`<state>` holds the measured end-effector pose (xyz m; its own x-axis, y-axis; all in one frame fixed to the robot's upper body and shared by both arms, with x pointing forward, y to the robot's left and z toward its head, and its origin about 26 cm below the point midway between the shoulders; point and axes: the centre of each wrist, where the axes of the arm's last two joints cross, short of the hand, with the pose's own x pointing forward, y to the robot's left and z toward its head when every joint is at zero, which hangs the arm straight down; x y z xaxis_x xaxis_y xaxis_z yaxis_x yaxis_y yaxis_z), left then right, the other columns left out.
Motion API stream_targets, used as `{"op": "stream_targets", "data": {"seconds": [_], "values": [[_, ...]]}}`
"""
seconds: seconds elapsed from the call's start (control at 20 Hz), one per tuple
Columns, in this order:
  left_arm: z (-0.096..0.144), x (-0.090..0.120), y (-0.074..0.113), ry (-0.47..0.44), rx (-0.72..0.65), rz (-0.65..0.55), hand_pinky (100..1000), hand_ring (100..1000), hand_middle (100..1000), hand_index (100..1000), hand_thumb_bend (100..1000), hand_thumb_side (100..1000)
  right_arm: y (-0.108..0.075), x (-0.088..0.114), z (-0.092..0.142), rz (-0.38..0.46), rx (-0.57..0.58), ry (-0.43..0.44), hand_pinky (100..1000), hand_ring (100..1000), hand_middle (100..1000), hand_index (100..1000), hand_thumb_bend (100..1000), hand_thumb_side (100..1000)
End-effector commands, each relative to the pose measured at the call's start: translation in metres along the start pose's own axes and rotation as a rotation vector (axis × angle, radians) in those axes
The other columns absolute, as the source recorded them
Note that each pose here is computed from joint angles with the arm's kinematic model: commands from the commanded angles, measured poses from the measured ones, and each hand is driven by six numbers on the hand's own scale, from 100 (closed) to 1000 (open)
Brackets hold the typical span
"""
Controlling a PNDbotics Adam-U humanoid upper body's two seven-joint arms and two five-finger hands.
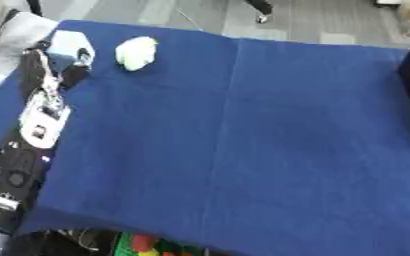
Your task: Pick up the objects with one hand, pass them to the other hand, and then place them into the box on the other side of the table.
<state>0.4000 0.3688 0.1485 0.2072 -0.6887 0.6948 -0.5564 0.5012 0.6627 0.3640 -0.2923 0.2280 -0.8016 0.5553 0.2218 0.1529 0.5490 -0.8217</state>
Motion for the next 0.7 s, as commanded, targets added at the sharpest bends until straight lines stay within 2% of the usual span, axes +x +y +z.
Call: {"op": "stream_targets", "data": {"seconds": [0.05,0.15,0.2,0.25,0.35,0.5,0.7], "values": [[0.001,0.032,0.037,-0.184,-0.081,0.073,709,396,237,560,100,385,-0.007,0.021,-0.013,0.041,-0.009,-0.142,959,854,526,955,100,303],[0.010,0.047,0.047,-0.291,-0.221,0.121,716,396,236,559,100,430,-0.003,0.036,-0.020,0.027,-0.015,-0.237,944,850,533,958,100,269],[0.015,0.055,0.050,-0.348,-0.303,0.143,720,399,240,564,100,462,0.000,0.043,-0.024,0.013,-0.016,-0.287,933,847,539,960,100,221],[0.020,0.062,0.054,-0.401,-0.381,0.160,721,399,239,563,100,463,0.003,0.050,-0.027,0.000,-0.016,-0.333,931,847,540,960,100,214],[0.031,0.076,0.056,-0.514,-0.557,0.186,727,412,256,579,100,507,0.008,0.064,-0.035,-0.029,-0.015,-0.419,919,842,545,963,100,151],[0.046,0.096,0.052,-0.656,-0.804,0.207,734,420,265,587,100,562,0.018,0.082,-0.047,-0.068,0.004,-0.529,904,839,554,968,100,100],[0.064,0.118,0.041,-0.786,-1.081,0.206,738,426,275,592,100,603,0.031,0.101,-0.062,-0.097,0.038,-0.652,894,842,578,977,100,100]]}}
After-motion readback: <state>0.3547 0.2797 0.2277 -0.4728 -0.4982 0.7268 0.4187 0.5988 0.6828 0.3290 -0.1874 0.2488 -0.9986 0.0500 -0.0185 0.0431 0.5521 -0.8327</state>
